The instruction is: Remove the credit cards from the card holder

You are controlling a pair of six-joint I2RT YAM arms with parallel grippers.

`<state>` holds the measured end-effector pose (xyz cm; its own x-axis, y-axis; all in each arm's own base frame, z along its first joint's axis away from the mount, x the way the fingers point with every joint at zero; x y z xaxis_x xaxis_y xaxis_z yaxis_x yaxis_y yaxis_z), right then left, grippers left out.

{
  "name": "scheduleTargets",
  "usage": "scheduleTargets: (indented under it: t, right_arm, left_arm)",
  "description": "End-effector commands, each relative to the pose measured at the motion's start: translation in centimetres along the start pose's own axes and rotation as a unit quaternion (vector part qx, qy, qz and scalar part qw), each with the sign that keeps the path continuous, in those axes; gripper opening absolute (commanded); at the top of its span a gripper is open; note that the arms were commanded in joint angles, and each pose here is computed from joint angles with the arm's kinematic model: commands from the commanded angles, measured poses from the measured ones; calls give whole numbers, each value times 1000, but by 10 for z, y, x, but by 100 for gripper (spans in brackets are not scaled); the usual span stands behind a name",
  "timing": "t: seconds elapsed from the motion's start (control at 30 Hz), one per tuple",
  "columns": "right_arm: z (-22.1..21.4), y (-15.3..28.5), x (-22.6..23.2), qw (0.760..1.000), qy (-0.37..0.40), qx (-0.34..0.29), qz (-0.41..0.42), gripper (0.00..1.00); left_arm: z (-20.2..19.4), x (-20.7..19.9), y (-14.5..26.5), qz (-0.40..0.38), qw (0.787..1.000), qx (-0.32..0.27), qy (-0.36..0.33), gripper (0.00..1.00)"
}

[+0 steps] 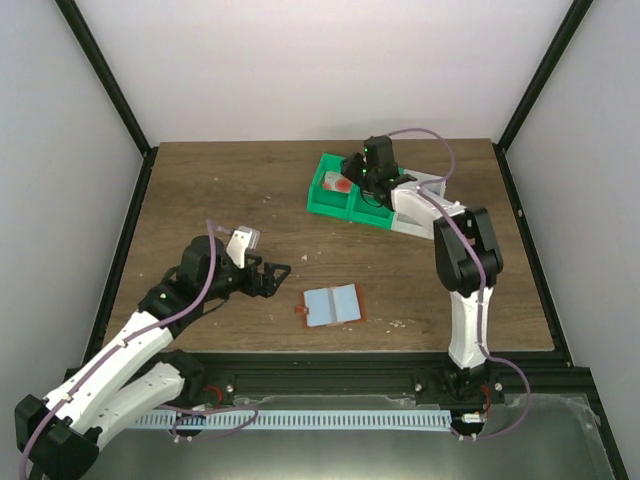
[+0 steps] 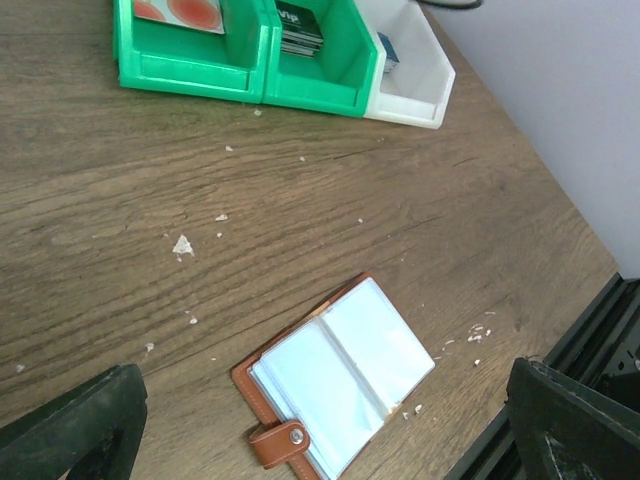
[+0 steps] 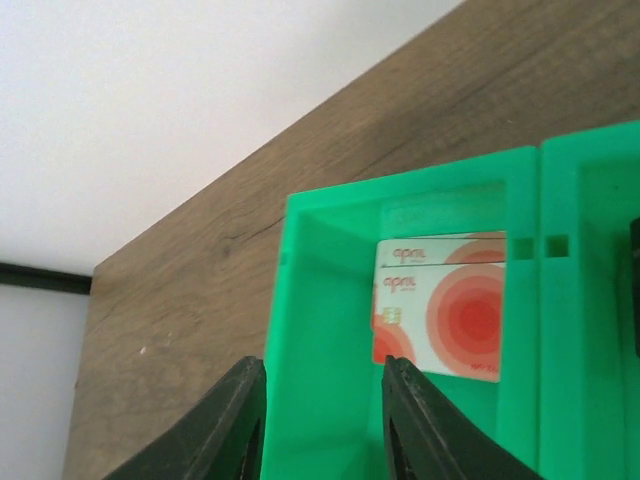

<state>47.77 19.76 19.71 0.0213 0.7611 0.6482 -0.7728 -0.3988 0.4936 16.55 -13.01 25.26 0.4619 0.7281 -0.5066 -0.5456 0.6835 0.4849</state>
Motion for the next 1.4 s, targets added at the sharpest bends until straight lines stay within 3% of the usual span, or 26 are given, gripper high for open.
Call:
scheduleTargets:
  t: [0.0,0.47,0.67,1.1,1.2,1.37]
  right_arm:
    - [18,42,26,998,61,14,31,35]
    - [-40,148,5,982,109,124,95,39]
    - [-76,178,-20,974,103,170,112,39]
    - [-168,206,-41,958,60,243,141,39]
    - [-181,203,-38,956,61,258,125,40]
    - [-198,199,-30,954,77,273,100,40]
  left_arm:
    - [4,-4,0,-9,1000,4,-1,100]
    - [-12,-8,-28,-118,986,80,84,64]
    - [-32,4,-45,-115,979,99,133,56]
    - [-73,22,-89,-125,960,147,204,56]
    - [-80,27,-98,-122,955,164,214,61]
    - [-87,33,-104,-126,948,173,233,62]
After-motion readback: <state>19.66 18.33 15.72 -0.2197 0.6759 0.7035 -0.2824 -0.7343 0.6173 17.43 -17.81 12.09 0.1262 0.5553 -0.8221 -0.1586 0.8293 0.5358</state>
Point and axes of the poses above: each gripper's point midway between its finger pads, its own y axis back along the fingers, its own x axis along the line the jaws close on, z = x × y, the point moved 10 cm from there along y, back along the fingers, and after that the axes turned 4 degrees about y, right-handed, at the moved point
